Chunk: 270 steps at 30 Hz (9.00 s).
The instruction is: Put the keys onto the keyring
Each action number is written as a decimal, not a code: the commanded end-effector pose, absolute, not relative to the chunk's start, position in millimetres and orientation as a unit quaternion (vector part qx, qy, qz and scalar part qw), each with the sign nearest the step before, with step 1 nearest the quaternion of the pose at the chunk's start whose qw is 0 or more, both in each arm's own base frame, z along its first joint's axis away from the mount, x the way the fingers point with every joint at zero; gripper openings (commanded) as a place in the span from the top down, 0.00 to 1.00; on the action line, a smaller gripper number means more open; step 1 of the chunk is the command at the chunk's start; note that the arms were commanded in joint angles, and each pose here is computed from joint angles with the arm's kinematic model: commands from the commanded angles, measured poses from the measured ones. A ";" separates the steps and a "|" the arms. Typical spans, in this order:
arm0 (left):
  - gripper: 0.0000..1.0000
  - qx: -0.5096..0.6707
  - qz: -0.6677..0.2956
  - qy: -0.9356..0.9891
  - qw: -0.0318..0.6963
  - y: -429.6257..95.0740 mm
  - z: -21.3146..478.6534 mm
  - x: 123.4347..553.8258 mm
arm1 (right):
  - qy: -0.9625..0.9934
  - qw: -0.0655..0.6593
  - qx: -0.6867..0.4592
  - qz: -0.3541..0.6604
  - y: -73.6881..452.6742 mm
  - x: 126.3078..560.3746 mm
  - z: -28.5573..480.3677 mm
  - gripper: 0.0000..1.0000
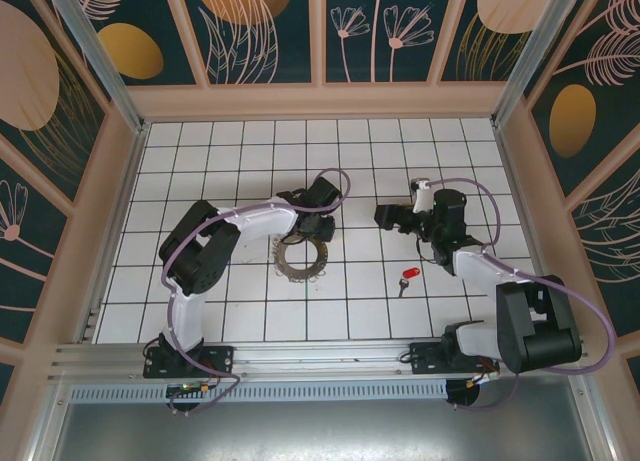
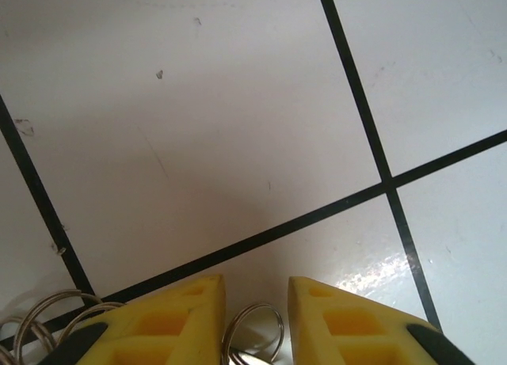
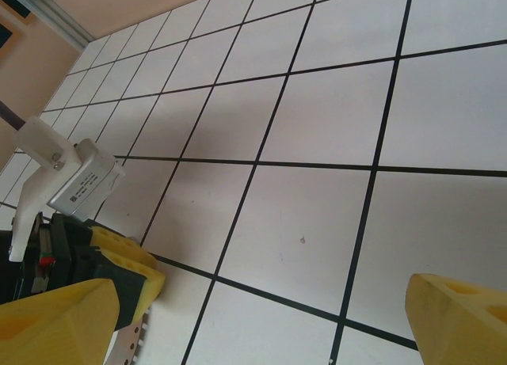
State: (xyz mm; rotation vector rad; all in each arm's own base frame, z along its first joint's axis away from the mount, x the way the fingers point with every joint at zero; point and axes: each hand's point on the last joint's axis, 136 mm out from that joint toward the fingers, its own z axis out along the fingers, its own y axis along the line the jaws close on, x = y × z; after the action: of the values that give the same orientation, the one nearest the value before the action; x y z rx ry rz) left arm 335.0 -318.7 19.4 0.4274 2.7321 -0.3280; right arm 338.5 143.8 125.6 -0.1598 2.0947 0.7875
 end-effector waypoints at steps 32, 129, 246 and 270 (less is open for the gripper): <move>0.80 0.192 -0.106 0.964 0.152 -325.5 33.0 294.8 | 0.830 0.458 -0.056 0.314 138.0 340.0 135.5 0.06; 1.00 0.275 -0.087 0.951 0.116 -330.0 38.5 266.3 | 0.827 0.464 -0.049 0.314 133.7 338.6 137.2 0.05; 1.00 0.478 -0.453 0.577 0.483 -321.5 317.5 145.6 | 0.453 0.456 -0.480 0.597 292.8 130.0 298.1 0.83; 0.66 0.451 -0.486 0.562 0.494 -310.1 324.5 133.9 | 0.408 0.486 -0.489 0.598 282.9 116.9 312.0 1.00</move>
State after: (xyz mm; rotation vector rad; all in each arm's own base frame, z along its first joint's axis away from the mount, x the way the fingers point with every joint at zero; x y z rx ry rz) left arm 139.6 -309.9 314.9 1.1032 1.4159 -1.1398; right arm 129.6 289.6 291.1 -1.1732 1.1244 1.4740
